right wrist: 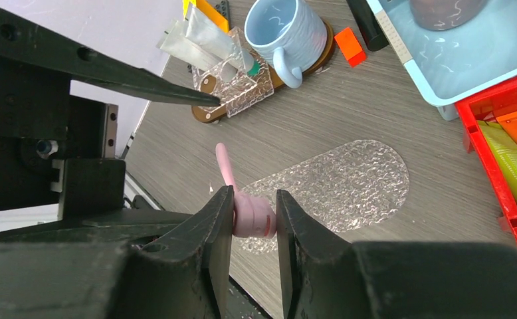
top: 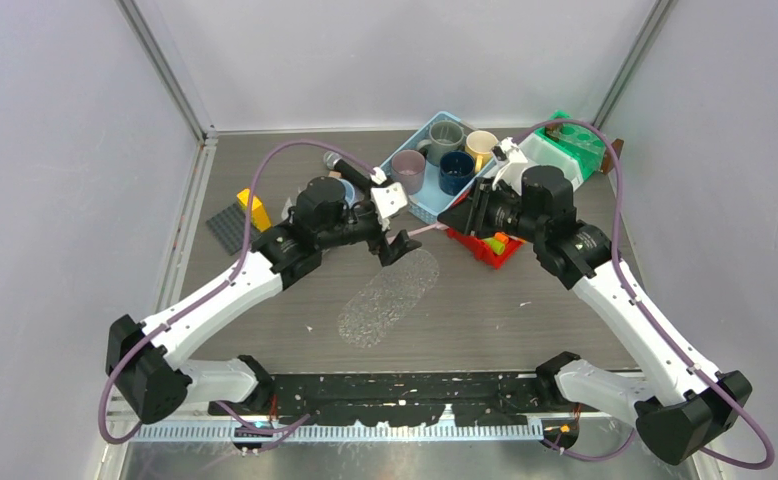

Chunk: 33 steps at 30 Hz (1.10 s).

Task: Prepare toiletry sets of a toothbrush and toothpaste on the tray
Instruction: Pick up the toothbrush from the storage box.

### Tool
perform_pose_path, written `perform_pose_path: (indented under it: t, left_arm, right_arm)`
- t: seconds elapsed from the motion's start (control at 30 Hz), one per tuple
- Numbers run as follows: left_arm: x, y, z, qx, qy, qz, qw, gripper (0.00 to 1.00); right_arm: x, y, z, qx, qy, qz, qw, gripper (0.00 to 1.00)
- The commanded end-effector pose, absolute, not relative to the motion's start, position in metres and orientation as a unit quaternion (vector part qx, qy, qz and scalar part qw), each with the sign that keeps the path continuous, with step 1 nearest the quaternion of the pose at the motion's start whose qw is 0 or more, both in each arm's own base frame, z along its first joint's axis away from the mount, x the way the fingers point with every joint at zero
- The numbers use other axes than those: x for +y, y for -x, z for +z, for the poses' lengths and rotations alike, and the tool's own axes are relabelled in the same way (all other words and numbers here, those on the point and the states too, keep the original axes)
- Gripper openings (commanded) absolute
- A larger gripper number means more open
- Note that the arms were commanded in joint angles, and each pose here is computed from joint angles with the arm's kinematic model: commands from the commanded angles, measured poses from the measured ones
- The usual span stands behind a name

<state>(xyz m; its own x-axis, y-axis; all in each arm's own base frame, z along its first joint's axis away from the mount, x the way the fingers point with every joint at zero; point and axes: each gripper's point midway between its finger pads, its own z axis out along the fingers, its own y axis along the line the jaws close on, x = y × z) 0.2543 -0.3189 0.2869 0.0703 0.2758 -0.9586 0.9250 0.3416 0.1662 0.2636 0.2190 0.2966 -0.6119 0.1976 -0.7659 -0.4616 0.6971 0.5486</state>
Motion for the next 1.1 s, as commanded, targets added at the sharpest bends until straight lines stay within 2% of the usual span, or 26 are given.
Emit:
perform_pose_path:
  t: [0.0, 0.07, 0.13, 0.17, 0.23, 0.4, 0.6, 0.8, 0.9, 1.0, 1.07]
  left_arm:
    - [-0.339, -0.261, 0.324, 0.535, -0.514, -0.297, 0.602, 0.83]
    - [-0.345, -0.26, 0.323, 0.529, -0.521, -0.299, 0.6, 0.78]
    - [-0.349, -0.26, 0.322, 0.523, -0.527, -0.298, 0.6, 0.64]
    - [-0.351, -0.26, 0.322, 0.52, -0.529, -0.297, 0.601, 0.61]
    - [-0.353, -0.261, 0.321, 0.517, -0.532, -0.295, 0.602, 0.59]
    - [-0.358, -0.259, 0.321, 0.513, -0.538, -0.289, 0.603, 0.42]
    - [-0.367, -0.258, 0.311, 0.514, -0.556, -0.278, 0.592, 0.37]
    - [-0.371, -0.262, 0.303, 0.517, -0.568, -0.256, 0.587, 0.17]
    - [-0.371, -0.262, 0.297, 0.523, -0.574, -0.249, 0.579, 0.15]
    - [-0.37, -0.263, 0.293, 0.528, -0.575, -0.244, 0.575, 0.03]
    - [-0.369, -0.262, 0.292, 0.53, -0.576, -0.242, 0.573, 0.0]
  right_arm:
    - [0.226, -0.264, 0.315, 0.79, 0.104, 0.394, 0.458, 0.04]
    - [0.225, -0.263, 0.314, 0.79, 0.105, 0.393, 0.459, 0.04]
    - [0.225, -0.263, 0.314, 0.791, 0.106, 0.391, 0.459, 0.04]
    - [0.225, -0.263, 0.313, 0.791, 0.107, 0.391, 0.459, 0.04]
    - [0.225, -0.262, 0.313, 0.79, 0.109, 0.39, 0.459, 0.04]
    - [0.225, -0.262, 0.31, 0.793, 0.112, 0.385, 0.459, 0.04]
    - [0.223, -0.263, 0.305, 0.796, 0.115, 0.377, 0.459, 0.04]
    - [0.223, -0.264, 0.305, 0.797, 0.116, 0.374, 0.46, 0.04]
    - [0.224, -0.265, 0.304, 0.797, 0.117, 0.374, 0.459, 0.04]
    - [0.224, -0.266, 0.304, 0.797, 0.116, 0.375, 0.459, 0.04]
    - [0.225, -0.266, 0.304, 0.796, 0.115, 0.376, 0.46, 0.04]
